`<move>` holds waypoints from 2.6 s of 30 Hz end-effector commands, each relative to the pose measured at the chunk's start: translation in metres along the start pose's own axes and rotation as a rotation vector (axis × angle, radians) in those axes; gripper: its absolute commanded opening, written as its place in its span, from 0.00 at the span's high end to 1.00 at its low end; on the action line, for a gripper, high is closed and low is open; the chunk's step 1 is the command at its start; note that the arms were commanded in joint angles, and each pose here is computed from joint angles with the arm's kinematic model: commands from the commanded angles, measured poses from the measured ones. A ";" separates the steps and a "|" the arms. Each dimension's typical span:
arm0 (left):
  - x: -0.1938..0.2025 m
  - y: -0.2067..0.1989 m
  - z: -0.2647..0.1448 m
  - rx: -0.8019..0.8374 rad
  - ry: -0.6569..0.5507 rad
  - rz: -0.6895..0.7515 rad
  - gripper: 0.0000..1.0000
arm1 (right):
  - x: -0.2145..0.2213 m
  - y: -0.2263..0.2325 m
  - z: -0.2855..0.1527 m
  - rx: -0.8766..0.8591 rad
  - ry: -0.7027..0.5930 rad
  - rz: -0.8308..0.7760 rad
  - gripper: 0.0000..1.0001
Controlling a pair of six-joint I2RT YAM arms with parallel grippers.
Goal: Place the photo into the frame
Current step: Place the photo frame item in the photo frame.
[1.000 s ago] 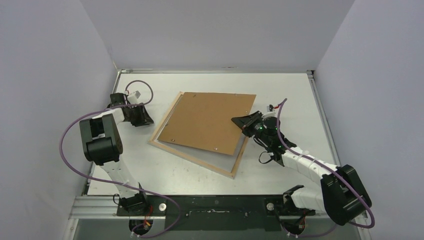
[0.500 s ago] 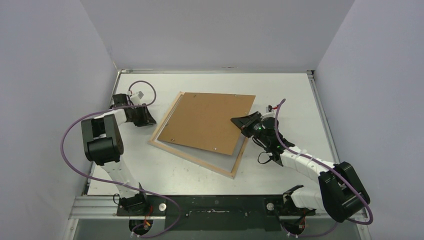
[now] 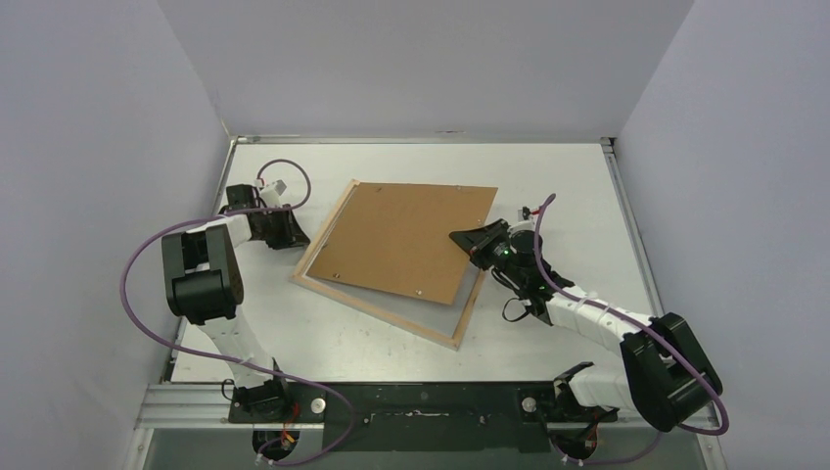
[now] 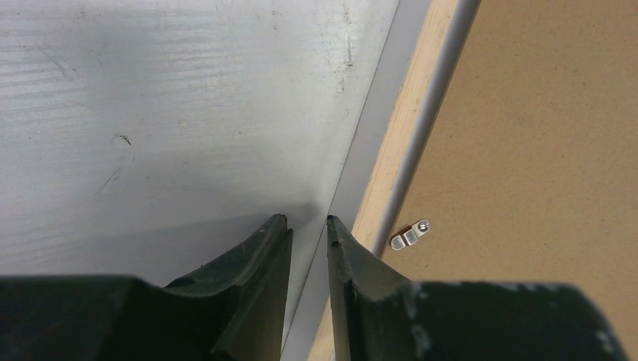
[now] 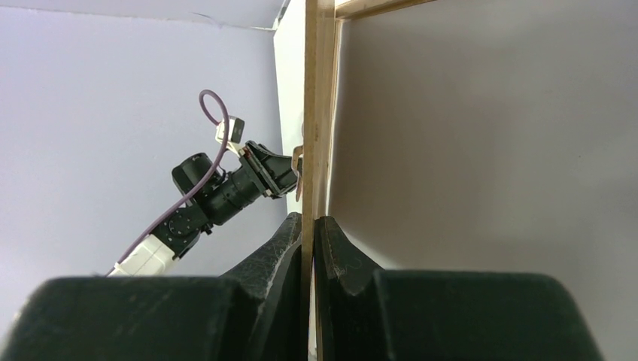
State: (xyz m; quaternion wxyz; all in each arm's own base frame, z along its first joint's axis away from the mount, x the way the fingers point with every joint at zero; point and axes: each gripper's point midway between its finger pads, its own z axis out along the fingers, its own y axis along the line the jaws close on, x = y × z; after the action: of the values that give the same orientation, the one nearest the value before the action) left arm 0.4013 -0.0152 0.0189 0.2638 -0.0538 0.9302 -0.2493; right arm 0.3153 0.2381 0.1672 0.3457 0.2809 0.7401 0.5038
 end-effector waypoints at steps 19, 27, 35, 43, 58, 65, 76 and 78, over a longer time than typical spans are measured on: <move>0.020 -0.002 0.000 0.000 0.061 -0.017 0.78 | -0.002 0.047 -0.001 -0.172 -0.032 0.032 0.95; 0.021 -0.002 0.000 0.001 0.063 -0.018 0.79 | 0.000 0.039 0.000 -0.152 -0.038 0.033 0.95; 0.022 -0.003 0.001 0.007 0.068 -0.019 0.80 | 0.001 0.040 0.002 -0.157 -0.034 0.025 0.95; 0.023 -0.003 0.003 0.012 0.072 -0.019 0.82 | 0.002 0.040 0.006 -0.161 -0.030 0.017 0.95; 0.027 -0.007 0.005 0.030 0.087 -0.020 0.83 | 0.002 0.027 0.013 -0.102 -0.030 -0.078 0.95; 0.028 -0.009 0.005 0.036 0.093 -0.020 0.84 | -0.002 0.016 0.013 -0.029 -0.045 -0.170 0.95; 0.029 -0.012 0.006 0.044 0.100 -0.018 0.85 | 0.002 -0.006 0.017 0.146 -0.013 -0.314 0.95; 0.028 -0.012 0.006 0.046 0.099 -0.017 0.85 | 0.004 -0.010 0.018 0.186 -0.004 -0.344 0.93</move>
State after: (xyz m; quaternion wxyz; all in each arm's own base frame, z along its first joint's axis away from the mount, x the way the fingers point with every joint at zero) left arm 0.3968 -0.0209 0.0177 0.2549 -0.0502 0.9307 -0.2573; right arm 0.3229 0.2520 0.1556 0.3693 0.2254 0.7907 0.4331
